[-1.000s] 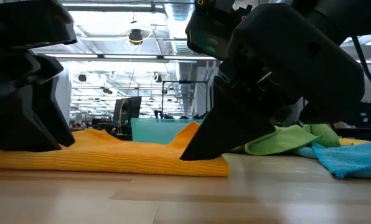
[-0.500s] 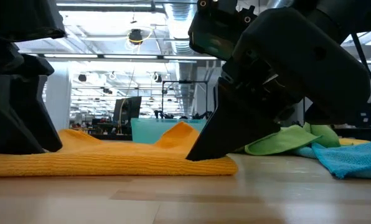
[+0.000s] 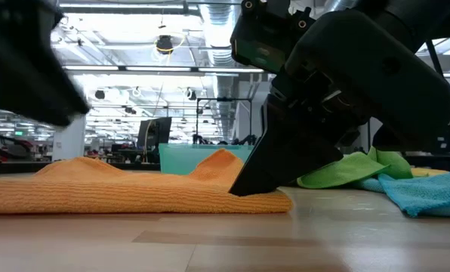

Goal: Roll microfiber towels into tight, uniform cylinder then place into a basket
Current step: Fold the orange towel

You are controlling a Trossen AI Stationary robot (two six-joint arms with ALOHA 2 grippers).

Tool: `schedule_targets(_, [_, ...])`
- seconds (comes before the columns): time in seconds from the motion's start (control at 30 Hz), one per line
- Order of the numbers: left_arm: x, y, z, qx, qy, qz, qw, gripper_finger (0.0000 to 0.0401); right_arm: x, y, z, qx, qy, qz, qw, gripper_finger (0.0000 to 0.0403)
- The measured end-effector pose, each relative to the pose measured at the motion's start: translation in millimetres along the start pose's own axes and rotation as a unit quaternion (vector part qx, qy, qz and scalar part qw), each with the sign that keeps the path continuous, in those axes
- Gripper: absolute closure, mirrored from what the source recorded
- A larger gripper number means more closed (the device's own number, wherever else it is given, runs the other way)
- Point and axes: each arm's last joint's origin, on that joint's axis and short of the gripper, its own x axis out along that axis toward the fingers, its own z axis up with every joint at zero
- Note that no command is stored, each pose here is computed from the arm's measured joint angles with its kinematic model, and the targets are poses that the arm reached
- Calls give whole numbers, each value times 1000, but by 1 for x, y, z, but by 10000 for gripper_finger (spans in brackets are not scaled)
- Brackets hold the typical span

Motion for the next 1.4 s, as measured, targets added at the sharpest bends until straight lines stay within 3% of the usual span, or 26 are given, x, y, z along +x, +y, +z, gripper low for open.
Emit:
schedule_targets(0.3, [26,4,6,-19,-22,-6,1000,219,0,0,0,0,0,0,1000,389])
schedule_targets(0.57, [43,10,-6,-27,24,-42,998,219,0,0,0,0,1,1,1000,386])
schedule_targets(0.97, [41,8,-20,-40,71,-89,993,219,0,0,0,0,1,1,1000,388])
schedule_targets(1.4, [29,9,-31,-22,106,-83,991,219,0,0,0,0,1,2,1000,389])
